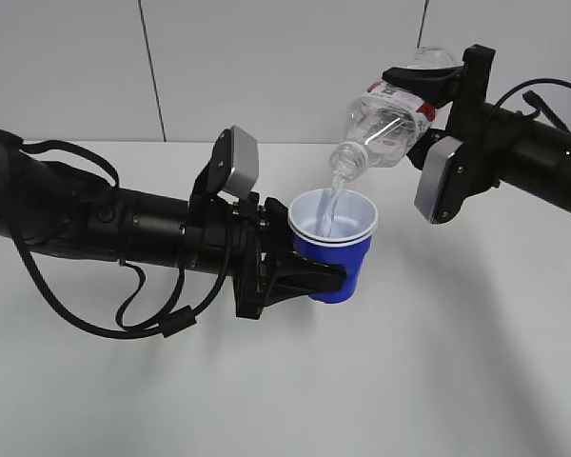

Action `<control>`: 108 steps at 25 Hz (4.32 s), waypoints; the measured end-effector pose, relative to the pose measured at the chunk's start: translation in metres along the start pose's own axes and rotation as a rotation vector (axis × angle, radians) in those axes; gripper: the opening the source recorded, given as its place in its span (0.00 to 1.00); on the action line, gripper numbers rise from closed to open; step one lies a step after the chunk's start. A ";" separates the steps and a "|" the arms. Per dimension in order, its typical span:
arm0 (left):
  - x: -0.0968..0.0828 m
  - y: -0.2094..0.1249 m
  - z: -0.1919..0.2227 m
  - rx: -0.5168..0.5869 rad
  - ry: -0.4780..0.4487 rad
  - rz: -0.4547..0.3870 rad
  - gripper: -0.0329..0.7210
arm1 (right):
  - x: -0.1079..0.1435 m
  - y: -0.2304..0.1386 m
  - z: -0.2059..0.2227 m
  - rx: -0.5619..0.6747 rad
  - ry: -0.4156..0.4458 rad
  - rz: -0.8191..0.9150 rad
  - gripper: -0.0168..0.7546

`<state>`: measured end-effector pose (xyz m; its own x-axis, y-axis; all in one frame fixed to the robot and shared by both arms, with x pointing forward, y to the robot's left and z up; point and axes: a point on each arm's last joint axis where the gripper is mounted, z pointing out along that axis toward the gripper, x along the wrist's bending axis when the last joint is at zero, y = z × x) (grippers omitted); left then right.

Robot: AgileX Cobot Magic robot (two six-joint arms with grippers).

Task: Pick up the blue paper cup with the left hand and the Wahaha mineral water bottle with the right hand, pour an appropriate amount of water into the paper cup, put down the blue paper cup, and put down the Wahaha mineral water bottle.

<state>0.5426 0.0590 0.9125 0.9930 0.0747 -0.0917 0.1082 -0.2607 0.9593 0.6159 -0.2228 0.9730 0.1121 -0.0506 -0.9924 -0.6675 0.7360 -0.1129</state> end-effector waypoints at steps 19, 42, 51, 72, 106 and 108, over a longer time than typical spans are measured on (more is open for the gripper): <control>0.000 -0.001 0.000 0.003 -0.003 0.001 0.61 | 0.000 0.000 0.000 -0.002 -0.003 0.000 0.58; 0.000 -0.002 0.000 0.005 -0.005 0.000 0.61 | -0.001 0.000 0.000 -0.003 -0.006 -0.023 0.58; 0.000 -0.002 0.000 0.005 -0.005 0.000 0.61 | -0.001 0.000 0.000 -0.003 -0.006 -0.018 0.58; 0.004 0.002 0.000 -0.032 0.038 -0.033 0.61 | -0.001 0.000 0.000 -0.004 -0.005 0.476 0.58; 0.081 -0.010 -0.083 -0.045 0.599 -0.161 0.61 | -0.038 0.006 -0.040 0.288 -0.067 1.441 0.58; 0.084 -0.010 -0.088 -0.050 0.621 -0.168 0.61 | -0.033 0.009 -0.045 0.303 -0.059 1.466 0.58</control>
<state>0.6206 0.1524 0.9186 0.7488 0.6574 -0.0843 0.2422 -0.1530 0.9581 0.5730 -0.2443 1.0026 -0.4700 0.8579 -0.2078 -0.0369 0.2161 0.9757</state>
